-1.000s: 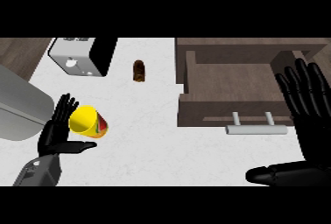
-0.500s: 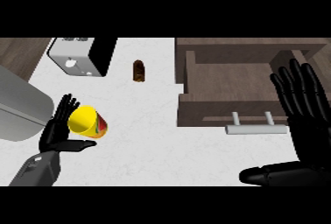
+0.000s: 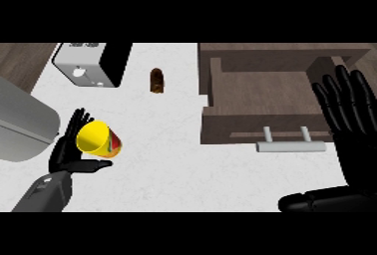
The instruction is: Pick up the cup, place it into the drawer and close the drawer
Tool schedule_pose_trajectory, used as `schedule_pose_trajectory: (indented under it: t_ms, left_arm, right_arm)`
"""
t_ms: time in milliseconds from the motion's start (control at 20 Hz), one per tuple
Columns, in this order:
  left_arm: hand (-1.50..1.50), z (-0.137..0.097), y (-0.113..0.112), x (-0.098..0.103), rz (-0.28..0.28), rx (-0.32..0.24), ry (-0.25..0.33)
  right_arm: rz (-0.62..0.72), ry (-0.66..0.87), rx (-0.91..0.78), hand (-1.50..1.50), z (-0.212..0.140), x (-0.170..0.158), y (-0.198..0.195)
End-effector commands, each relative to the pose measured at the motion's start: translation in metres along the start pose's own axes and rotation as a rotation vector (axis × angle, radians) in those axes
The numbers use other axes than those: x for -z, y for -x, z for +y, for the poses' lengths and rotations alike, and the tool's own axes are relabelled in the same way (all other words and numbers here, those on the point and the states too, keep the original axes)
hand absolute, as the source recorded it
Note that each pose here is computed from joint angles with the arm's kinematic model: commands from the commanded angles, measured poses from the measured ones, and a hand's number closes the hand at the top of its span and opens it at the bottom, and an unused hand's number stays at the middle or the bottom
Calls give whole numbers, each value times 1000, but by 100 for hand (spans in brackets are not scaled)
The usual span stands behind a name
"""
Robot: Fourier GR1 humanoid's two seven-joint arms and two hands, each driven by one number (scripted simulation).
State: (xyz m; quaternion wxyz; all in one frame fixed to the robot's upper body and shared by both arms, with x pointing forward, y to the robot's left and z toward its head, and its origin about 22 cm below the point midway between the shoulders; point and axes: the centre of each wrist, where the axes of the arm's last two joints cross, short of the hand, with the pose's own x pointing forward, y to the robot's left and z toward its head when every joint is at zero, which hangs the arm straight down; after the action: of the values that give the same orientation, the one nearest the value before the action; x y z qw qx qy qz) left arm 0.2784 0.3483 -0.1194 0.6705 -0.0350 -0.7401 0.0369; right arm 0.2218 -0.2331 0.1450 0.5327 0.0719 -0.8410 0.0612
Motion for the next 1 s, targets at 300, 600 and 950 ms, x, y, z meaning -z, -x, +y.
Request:
schedule_pose_trajectory:
  t_ms: [300,600,950]
  left_arm:
    - [-150,1,1,-1,-33,-149,83]
    - [-150,-27,21,-10,-57,-248,110]
    - [150,-23,12,-2,-137,-286,159]
  right_arm:
    - [-8,13,14,-150,-10,12,2]
    - [-3,5,6,-150,-7,-10,10]
    - [0,19,-1,-150,4,7,2]
